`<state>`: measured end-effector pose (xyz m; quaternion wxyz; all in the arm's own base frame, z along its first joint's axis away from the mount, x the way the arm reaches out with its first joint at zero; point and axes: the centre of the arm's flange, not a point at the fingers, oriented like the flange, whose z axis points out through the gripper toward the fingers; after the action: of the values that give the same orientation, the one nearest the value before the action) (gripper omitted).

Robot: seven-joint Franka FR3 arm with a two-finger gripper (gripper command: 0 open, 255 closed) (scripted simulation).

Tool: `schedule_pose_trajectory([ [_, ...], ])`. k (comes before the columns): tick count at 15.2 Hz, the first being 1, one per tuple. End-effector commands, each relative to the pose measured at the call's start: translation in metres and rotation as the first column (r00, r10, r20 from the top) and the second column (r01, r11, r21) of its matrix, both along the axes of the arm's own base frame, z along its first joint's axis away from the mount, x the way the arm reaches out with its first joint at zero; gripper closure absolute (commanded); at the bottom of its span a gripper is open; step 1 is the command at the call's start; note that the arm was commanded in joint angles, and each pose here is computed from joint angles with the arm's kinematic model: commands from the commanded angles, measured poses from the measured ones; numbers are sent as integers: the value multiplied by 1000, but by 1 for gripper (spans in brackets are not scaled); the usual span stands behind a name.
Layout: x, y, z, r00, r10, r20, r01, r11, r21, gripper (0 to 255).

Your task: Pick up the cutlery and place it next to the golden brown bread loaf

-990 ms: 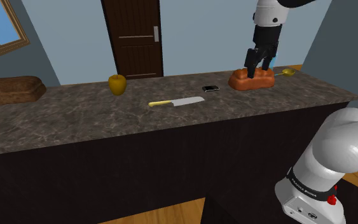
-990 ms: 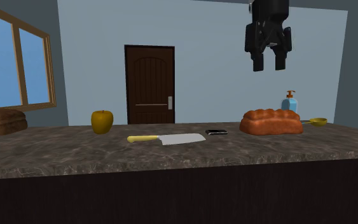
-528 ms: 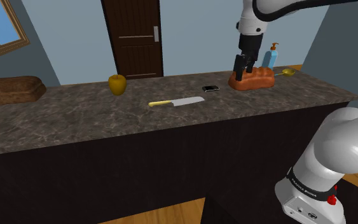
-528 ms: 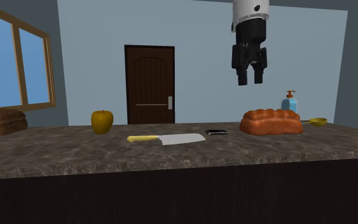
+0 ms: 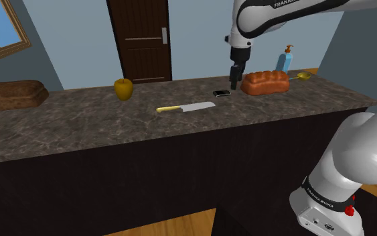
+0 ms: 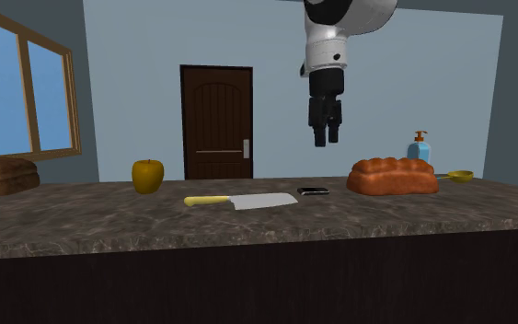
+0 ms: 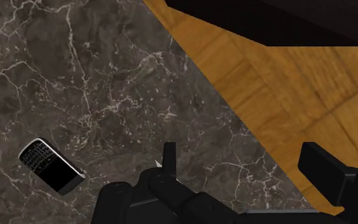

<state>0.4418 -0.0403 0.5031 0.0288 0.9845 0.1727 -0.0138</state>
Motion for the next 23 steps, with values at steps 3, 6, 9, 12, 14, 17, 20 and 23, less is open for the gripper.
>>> schedule_pose_trajectory([
  [3,48,5,-26,990,139,-3,-139,990,12,0],
  [6,81,14,-45,971,239,-5,-239,971,22,0],
  [9,113,26,-64,942,337,-5,-337,941,32,0],
  [12,143,41,-83,902,431,-5,-430,902,42,0],
  [14,163,53,-95,871,491,-4,-491,870,48,0],
  [17,190,74,-114,816,578,-3,-576,815,58,0],
  [20,215,97,-133,753,658,0,-656,752,67,0],
  [23,215,97,-144,753,658,0,-656,751,67,0],
])
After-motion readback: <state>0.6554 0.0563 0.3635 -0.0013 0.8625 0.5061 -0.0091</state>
